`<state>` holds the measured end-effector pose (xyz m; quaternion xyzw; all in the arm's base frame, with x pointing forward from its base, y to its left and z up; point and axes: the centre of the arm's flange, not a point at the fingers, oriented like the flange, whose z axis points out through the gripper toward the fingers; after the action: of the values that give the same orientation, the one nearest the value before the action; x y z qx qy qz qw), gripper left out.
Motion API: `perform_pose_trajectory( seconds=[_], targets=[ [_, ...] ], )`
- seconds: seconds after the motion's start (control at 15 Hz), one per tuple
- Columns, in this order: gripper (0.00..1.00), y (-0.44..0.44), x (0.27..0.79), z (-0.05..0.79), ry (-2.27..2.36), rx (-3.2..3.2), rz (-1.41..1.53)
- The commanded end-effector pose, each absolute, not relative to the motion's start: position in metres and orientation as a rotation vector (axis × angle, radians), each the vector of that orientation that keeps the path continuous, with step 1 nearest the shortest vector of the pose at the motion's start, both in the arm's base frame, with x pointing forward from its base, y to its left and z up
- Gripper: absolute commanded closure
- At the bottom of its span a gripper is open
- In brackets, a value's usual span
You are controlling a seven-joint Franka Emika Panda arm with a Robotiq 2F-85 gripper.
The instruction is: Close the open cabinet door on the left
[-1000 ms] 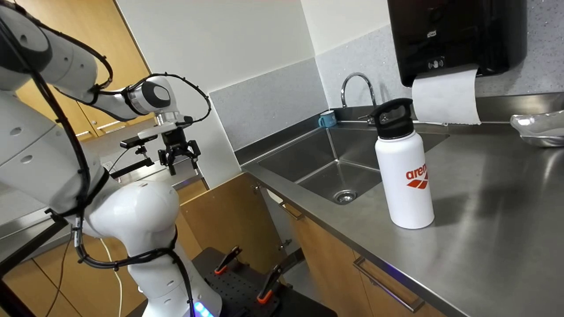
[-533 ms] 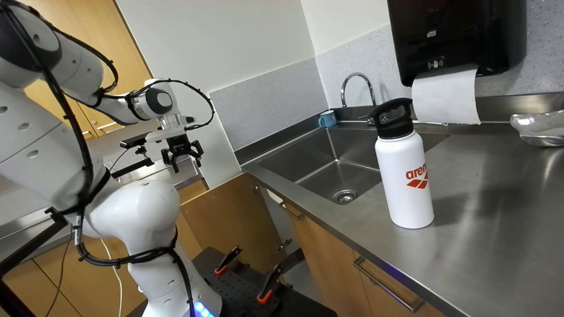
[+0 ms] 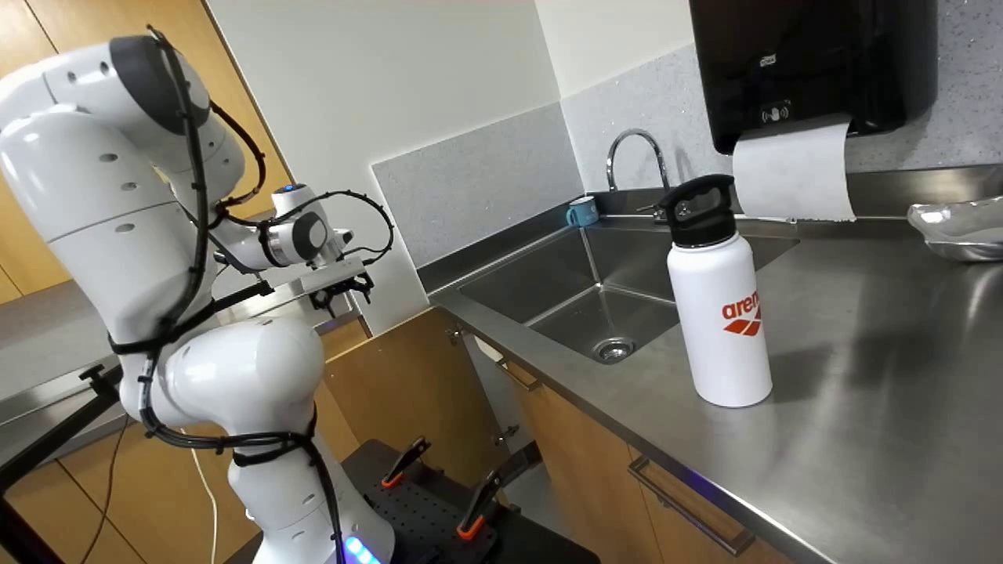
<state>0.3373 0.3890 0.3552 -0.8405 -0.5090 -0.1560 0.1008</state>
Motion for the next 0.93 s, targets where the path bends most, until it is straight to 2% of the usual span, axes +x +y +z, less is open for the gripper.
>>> perform_pose_trajectory(
  seconds=[0.0,0.53,0.6,0.87],
  targets=[
    [0.0,0.436,0.359,0.32,-1.643,-2.268,-0.583],
    [0.0,0.534,0.368,0.281,-1.789,-1.788,-0.694],
    [0.0,0.521,0.35,0.292,-1.802,-1.895,-0.68],
    [0.0,0.534,0.367,0.286,-1.773,-1.823,-0.694]
  ],
)
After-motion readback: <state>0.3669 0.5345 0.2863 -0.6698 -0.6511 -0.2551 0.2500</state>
